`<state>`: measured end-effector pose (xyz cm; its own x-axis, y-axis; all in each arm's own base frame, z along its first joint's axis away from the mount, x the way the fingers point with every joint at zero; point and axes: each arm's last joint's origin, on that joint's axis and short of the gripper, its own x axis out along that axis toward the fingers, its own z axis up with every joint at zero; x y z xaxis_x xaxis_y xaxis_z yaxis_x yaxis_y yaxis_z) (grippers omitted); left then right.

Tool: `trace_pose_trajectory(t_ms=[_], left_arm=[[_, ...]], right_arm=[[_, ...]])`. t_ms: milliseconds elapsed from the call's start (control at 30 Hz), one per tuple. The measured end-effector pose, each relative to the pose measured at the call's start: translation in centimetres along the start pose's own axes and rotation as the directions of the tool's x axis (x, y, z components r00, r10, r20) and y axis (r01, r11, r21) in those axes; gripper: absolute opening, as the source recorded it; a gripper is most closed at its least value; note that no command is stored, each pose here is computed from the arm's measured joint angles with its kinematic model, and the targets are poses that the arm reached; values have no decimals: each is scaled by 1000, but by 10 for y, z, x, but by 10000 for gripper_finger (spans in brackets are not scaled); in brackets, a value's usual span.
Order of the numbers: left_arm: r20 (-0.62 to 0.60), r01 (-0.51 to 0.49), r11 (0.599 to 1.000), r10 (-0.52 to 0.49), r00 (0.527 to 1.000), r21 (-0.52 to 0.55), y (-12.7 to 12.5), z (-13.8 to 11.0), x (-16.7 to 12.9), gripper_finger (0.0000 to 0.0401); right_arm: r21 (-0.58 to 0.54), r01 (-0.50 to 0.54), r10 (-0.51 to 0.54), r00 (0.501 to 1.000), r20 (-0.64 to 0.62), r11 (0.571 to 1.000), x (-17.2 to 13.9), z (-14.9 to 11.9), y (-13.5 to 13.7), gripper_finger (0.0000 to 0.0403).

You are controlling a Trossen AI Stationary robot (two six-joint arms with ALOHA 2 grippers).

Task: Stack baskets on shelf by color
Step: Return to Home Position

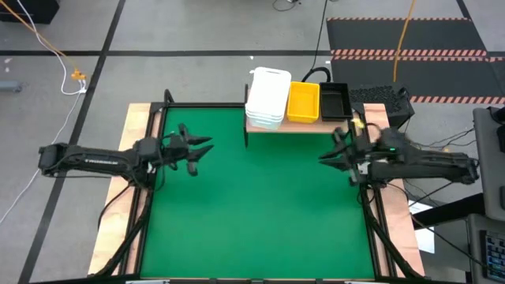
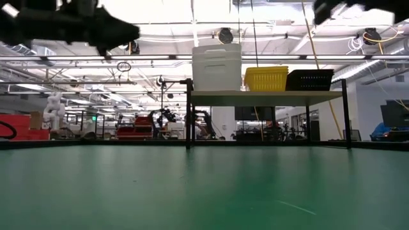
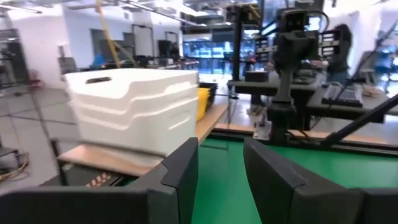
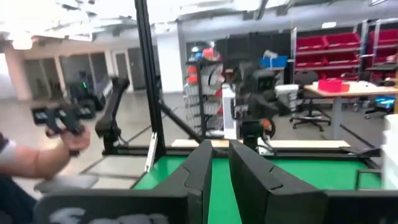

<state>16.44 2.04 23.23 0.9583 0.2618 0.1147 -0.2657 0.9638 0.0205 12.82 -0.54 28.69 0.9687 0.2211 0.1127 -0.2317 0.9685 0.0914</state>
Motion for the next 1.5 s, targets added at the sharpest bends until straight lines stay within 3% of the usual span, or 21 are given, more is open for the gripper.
trace_pose_trajectory(t_ms=[100, 400, 500, 667, 767, 933, 1100, 1300, 1500], left_arm=[[14, -38, 999, 38, 999, -21, 3, -11, -16, 131], [33, -93, 995, 94, 995, -40, 7, -28, -32, 131], [9, -100, 995, 101, 995, -27, 8, -36, -35, 131], [-77, -185, 983, 184, 980, -16, 11, -57, -42, 131], [-103, -206, 978, 203, 974, -24, 13, -59, -42, 131], [-147, -157, 987, 151, 978, -31, 11, -64, -43, 131], [-291, -132, 990, 140, 947, 47, 11, -78, -48, 131], [-250, -166, 984, 179, 952, 70, 13, -71, -56, 131], [-212, -154, 986, 164, 964, 60, 15, -66, -66, 131]], right_arm=[[29, 32, -33, 999, 6, 999, -15, -5, 5, 47], [82, 78, -81, 996, 45, 994, -23, -95, -6, 47], [68, 58, -67, 989, 129, 996, -24, -91, -5, 47], [68, 78, -80, 996, 26, 995, -24, -101, -6, 47], [59, 77, -78, 997, 26, 995, -23, -102, -6, 47], [7, 85, -85, 996, -28, 996, -23, -107, -6, 47], [-24, 89, -90, 995, -52, 996, -24, -109, -7, 47], [-79, 86, -91, 994, -63, 993, -24, -110, -7, 47], [-215, 77, -93, 993, -67, 974, -24, -111, -7, 47]])
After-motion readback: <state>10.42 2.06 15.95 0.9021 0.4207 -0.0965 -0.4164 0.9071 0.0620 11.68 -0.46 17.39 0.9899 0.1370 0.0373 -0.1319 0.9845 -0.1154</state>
